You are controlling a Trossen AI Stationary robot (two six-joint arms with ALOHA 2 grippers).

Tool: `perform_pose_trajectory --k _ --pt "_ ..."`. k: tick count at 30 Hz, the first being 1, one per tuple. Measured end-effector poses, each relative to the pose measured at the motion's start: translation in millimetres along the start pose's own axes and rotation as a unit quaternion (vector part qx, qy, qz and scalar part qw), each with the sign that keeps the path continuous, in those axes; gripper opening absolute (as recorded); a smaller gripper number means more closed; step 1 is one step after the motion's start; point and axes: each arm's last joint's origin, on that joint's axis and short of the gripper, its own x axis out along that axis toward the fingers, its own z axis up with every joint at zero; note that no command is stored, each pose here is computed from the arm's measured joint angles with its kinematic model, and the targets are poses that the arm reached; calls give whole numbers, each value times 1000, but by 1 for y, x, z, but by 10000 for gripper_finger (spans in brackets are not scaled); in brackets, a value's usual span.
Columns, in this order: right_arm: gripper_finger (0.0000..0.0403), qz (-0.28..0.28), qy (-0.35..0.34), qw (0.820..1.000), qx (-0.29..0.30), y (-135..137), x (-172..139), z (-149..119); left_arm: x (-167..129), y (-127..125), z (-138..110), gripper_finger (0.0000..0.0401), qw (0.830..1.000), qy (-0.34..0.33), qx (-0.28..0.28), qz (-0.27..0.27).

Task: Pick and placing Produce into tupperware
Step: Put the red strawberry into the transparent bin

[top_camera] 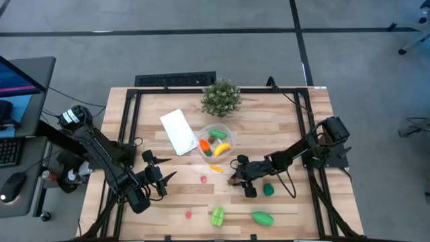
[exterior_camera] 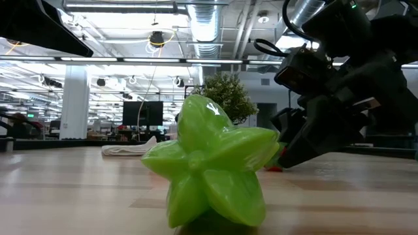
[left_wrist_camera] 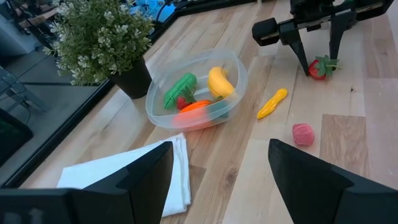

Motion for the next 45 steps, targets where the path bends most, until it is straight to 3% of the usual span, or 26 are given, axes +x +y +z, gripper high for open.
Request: perform_pose_trajectory --k 12,22,31,45 --pt "168 0 0 1000 0 0 0 0 0 0 0 254 1000 0 0 0" --pt "149 5 -15 1000 -7 1 0 3 0 0 0 254 1000 0 0 0" --pt "158 7 -29 1000 -10 2 0 5 0 0 0 254 1000 0 0 0" --pt "159 2 -69 996 -56 -1 -16 24 0 -1 1 254 1000 -2 -7 -3"
